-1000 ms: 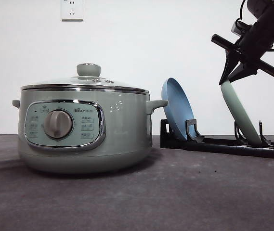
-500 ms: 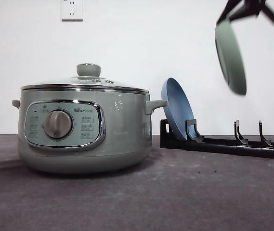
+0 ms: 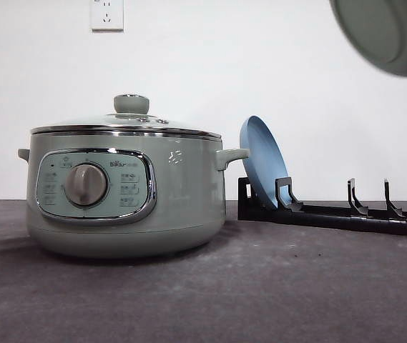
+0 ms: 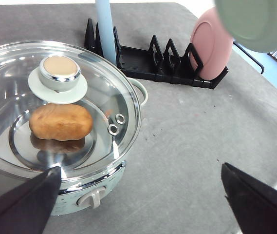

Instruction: Transfer potato from steamer to green plate

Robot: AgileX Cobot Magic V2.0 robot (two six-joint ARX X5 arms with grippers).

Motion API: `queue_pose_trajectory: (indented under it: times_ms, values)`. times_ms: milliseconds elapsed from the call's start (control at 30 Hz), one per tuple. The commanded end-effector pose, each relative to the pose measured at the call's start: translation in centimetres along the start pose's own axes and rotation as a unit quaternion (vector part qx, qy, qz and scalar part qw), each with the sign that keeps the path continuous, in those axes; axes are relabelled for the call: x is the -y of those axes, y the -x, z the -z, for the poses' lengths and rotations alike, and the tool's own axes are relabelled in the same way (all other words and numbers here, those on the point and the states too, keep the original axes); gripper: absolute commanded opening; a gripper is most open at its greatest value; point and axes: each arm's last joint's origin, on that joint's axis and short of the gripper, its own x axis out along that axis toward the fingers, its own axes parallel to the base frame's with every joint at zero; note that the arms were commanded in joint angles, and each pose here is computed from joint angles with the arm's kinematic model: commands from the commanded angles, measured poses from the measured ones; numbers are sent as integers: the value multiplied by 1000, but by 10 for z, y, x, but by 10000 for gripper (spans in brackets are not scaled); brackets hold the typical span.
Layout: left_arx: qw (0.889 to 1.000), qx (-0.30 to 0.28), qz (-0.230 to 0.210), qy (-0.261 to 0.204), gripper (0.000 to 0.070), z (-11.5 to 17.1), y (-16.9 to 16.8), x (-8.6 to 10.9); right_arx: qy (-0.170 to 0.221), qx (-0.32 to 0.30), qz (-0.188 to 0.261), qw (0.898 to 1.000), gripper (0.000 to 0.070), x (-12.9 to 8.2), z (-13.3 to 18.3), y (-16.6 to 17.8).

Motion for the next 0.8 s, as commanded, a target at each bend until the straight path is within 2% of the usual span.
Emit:
queue_pose_trajectory:
  times_ms: [0,100,167,367,767]
  values:
    - [1000,10,6,-8,672,-6,3,3,45,-6,19,999,1,-12,4,6]
    - [1000,11,6,-8,672,-6,3,3,76,-23,17,997,1,-33,21,14]
    - [1000,11,6,-8,672,-6,3,3,90,-35,31,995,1,-43,32,17]
    - [1000,11,6,-8,672,-6,3,3,112,-76,52,989,1,-70,71,9]
    - [1000,11,6,-7,672,-6,3,3,147,-172,52,973,1,-119,161,-67]
